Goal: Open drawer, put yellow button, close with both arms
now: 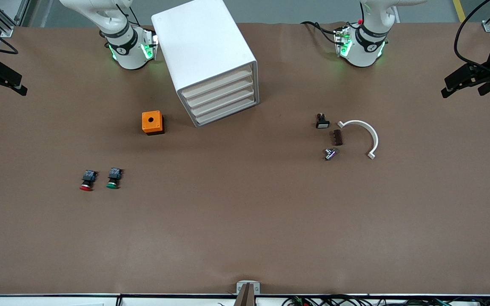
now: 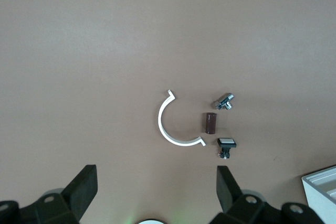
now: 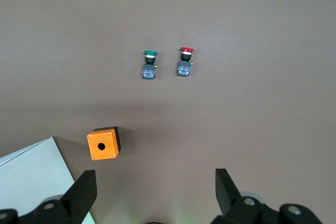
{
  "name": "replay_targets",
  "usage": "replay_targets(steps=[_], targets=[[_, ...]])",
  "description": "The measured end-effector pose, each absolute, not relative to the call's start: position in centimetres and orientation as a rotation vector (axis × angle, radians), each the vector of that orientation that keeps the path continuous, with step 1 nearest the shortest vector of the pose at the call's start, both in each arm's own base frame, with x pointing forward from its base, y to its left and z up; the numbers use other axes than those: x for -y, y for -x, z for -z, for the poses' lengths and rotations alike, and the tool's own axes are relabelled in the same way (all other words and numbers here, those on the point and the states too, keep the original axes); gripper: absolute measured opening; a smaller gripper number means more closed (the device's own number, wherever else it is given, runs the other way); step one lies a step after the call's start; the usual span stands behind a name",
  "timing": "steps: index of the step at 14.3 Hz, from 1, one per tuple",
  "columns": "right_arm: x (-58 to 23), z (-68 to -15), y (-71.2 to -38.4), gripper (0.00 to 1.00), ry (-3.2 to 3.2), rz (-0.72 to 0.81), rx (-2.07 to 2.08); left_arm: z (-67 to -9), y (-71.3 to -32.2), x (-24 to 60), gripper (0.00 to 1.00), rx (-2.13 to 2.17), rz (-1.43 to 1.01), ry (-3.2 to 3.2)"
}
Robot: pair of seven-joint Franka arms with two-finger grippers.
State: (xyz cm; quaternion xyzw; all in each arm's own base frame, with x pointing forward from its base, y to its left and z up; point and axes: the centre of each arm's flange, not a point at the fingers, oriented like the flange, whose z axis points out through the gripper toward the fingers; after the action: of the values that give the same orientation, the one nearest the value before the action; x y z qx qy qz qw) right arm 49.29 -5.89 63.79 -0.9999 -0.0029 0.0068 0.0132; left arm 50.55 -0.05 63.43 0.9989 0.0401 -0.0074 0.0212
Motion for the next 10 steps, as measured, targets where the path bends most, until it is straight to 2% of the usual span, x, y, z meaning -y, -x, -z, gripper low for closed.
replay_targets(steps=[10], targets=[[5.96, -63.78, -49.28, 1.0, 3.131, -0.024, 0.027, -63.16, -50.88, 0.33, 1.0, -0.117, 0.031, -3.097]])
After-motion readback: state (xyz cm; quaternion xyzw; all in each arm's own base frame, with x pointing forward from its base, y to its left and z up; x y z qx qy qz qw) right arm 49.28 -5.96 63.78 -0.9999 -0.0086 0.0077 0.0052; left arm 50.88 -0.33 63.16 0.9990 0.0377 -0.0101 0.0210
